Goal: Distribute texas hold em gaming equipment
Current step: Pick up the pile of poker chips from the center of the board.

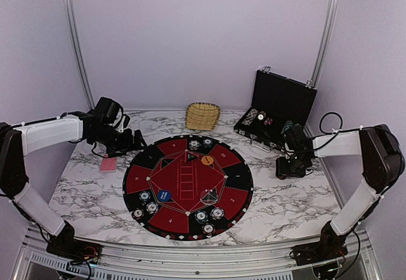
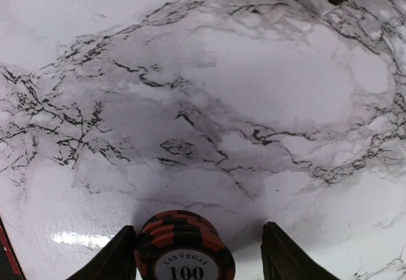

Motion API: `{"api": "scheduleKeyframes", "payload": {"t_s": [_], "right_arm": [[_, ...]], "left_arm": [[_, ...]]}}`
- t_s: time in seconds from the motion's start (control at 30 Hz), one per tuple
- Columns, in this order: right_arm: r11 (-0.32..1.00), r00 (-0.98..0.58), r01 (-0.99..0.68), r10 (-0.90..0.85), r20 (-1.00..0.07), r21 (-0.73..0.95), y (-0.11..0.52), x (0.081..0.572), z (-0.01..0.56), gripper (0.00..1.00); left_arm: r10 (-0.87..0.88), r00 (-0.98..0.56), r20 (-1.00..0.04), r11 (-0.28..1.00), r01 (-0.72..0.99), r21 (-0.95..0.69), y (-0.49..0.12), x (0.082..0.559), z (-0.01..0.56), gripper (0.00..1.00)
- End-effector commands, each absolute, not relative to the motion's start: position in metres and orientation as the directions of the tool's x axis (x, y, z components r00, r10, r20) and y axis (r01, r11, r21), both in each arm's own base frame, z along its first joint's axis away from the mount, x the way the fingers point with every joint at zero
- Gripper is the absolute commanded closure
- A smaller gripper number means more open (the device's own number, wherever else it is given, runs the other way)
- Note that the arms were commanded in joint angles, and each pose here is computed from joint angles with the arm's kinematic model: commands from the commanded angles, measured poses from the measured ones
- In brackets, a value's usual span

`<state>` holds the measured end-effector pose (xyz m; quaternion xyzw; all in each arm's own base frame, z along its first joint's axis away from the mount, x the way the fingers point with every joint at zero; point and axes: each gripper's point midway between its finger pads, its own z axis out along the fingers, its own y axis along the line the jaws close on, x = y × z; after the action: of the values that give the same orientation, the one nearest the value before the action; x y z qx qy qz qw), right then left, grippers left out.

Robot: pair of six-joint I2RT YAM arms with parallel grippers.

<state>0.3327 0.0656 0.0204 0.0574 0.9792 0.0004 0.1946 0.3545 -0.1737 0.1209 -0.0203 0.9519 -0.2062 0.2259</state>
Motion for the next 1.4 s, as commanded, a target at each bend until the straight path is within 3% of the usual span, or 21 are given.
{"api": "scheduleKeyframes", "payload": {"t_s": [0.0,0.93,1.37], "right_arm": [[0.994,-0.926,0.102,0.106,-0.363,0.032,0.066,0.327,0.021,0.36],[0.994,-0.939,0.105,0.108,-0.327,0.026,0.074,0.307,0.012,0.58],[0.995,-0.925,0.101,0.102,-0.367,0.024,0.077,0.317,0.023,0.71]], "left_arm": [[-0.129,-0.903,-0.409,0.915,0.051,-0.401,-0.176,0.356,0.121,0.01],[-0.125,-0.907,-0.402,0.915,0.051,-0.399,-0.175,0.354,0.117,0.01],[-0.117,-0.904,-0.41,0.916,0.061,-0.397,-0.175,0.354,0.119,0.01]]}}
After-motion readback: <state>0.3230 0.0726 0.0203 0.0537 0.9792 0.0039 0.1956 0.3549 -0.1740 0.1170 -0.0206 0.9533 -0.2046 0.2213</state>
